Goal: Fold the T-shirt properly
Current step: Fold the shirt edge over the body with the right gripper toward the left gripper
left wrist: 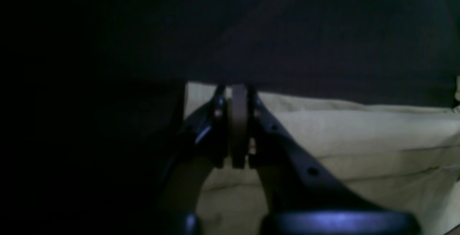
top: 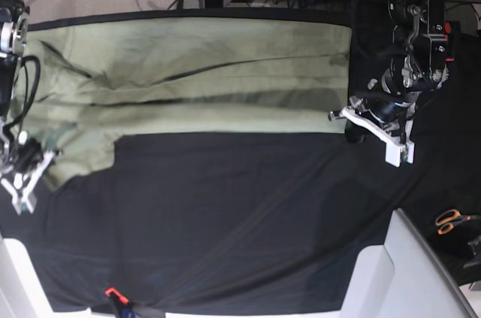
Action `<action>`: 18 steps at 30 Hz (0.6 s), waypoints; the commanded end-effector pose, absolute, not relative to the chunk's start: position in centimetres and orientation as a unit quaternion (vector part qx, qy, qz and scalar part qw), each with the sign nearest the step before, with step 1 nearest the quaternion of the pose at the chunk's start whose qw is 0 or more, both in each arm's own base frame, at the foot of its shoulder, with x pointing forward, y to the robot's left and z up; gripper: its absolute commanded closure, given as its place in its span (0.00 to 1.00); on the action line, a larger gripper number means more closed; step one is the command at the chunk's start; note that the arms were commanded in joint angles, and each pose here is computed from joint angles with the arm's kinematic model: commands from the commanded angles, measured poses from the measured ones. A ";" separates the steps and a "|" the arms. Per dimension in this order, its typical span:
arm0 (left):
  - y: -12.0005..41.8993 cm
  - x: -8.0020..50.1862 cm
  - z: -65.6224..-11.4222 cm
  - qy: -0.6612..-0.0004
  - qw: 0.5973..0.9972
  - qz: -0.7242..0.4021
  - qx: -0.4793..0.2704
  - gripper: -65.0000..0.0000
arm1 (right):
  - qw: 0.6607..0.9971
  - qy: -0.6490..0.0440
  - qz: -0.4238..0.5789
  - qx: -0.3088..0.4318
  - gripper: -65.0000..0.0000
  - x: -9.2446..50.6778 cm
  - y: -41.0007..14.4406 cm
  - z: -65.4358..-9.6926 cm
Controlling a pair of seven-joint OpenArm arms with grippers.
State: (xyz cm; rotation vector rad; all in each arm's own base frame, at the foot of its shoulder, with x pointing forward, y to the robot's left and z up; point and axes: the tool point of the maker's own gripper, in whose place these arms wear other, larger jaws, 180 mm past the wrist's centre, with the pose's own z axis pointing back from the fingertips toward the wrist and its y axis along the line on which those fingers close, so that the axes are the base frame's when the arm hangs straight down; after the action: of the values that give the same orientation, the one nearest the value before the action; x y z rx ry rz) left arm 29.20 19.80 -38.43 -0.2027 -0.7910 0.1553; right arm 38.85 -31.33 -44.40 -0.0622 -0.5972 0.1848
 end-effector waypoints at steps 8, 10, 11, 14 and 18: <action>19.8 31.4 -36.1 -0.416 0.901 0.066 -0.101 1.00 | 0.931 -0.340 0.110 -0.069 1.00 42.1 -32.4 -38.7; 19.7 32.0 -35.6 -0.421 0.899 0.064 -0.103 1.00 | 0.929 -0.345 0.112 -0.073 1.00 42.4 -32.4 -38.1; 19.7 32.1 -35.5 -0.424 0.898 0.064 -0.103 1.00 | 0.928 -0.348 0.114 -0.073 1.00 42.5 -32.3 -37.9; 19.7 32.4 -35.3 -0.426 0.896 0.064 -0.103 1.00 | 0.924 -0.357 0.117 -0.074 1.00 42.9 -32.0 -37.3; 19.7 32.4 -35.3 -0.426 0.896 0.064 -0.104 1.00 | 0.918 -0.370 0.122 -0.079 1.00 43.4 -31.7 -36.3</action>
State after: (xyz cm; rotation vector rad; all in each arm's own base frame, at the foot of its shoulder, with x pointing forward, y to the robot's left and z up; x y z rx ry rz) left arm 31.48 19.45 -36.71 -0.2146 -0.8308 0.1408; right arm 41.81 -31.10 -38.78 -0.1405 -0.6927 0.2506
